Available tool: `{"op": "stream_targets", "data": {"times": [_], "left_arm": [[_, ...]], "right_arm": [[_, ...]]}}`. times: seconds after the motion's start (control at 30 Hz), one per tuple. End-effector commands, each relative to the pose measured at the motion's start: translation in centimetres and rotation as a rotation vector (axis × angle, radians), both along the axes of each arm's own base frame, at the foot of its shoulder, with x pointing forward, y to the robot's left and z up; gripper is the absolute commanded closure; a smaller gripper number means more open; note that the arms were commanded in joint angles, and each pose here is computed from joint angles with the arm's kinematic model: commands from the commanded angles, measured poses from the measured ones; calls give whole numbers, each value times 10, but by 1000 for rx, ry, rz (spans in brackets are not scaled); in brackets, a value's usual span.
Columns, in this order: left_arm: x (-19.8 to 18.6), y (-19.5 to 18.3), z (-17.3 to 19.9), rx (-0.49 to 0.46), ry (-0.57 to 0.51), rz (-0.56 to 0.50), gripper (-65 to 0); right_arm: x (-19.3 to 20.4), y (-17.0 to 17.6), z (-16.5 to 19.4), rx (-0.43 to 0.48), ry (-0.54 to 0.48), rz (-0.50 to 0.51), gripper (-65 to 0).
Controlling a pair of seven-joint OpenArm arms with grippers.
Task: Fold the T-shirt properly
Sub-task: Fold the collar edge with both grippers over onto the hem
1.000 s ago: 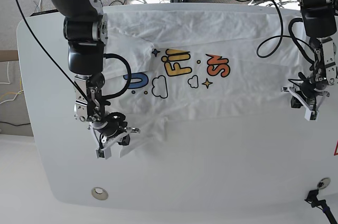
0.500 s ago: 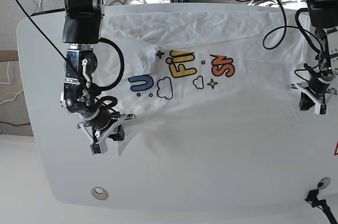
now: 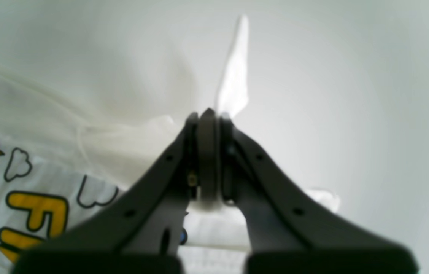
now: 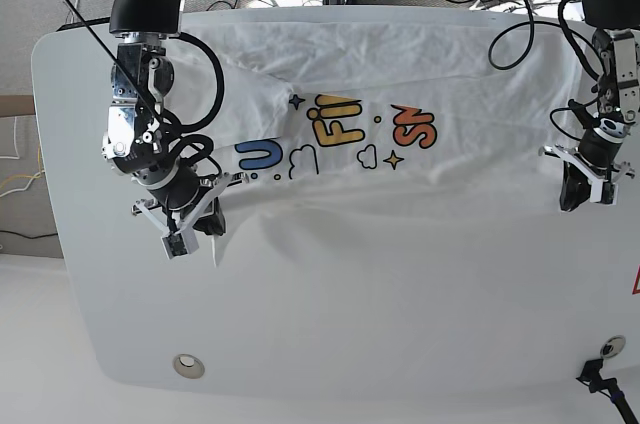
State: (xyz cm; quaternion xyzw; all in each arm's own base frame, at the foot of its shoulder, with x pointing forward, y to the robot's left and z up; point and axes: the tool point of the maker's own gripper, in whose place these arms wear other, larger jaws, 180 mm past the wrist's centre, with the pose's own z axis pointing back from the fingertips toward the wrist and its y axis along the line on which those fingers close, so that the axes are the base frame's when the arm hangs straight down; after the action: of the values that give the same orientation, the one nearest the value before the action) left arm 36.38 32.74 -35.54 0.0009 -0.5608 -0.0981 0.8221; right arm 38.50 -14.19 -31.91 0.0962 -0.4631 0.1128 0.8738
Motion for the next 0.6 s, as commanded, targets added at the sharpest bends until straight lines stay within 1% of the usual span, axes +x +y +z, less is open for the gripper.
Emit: {"op": "stream_targets", "data": {"times": [0.0,0.13,0.2,0.27,0.4,0.57], "left_arm": [[8,7,30,5,-118,-5,0],[0,5,34,81,-138,-55,0],[-5,0,38,92,-147,-71,0],[-10,7,47,101,-169,-54,0],[-17,6,56,113,-190,-58,0],[-33,6,39,115,-137,-64,0]], "right_arm": [[6,-5,27,-14,-88,5,0],[-12,1,27,-28,-96,35,0],[-21,4,26,-37,-98,62,0],[-30,-3,26,-39,-100,48,0],[-43,-4,19,-50,-84,69,0],[-53,-6,8,-55,-50,70,0]]}}
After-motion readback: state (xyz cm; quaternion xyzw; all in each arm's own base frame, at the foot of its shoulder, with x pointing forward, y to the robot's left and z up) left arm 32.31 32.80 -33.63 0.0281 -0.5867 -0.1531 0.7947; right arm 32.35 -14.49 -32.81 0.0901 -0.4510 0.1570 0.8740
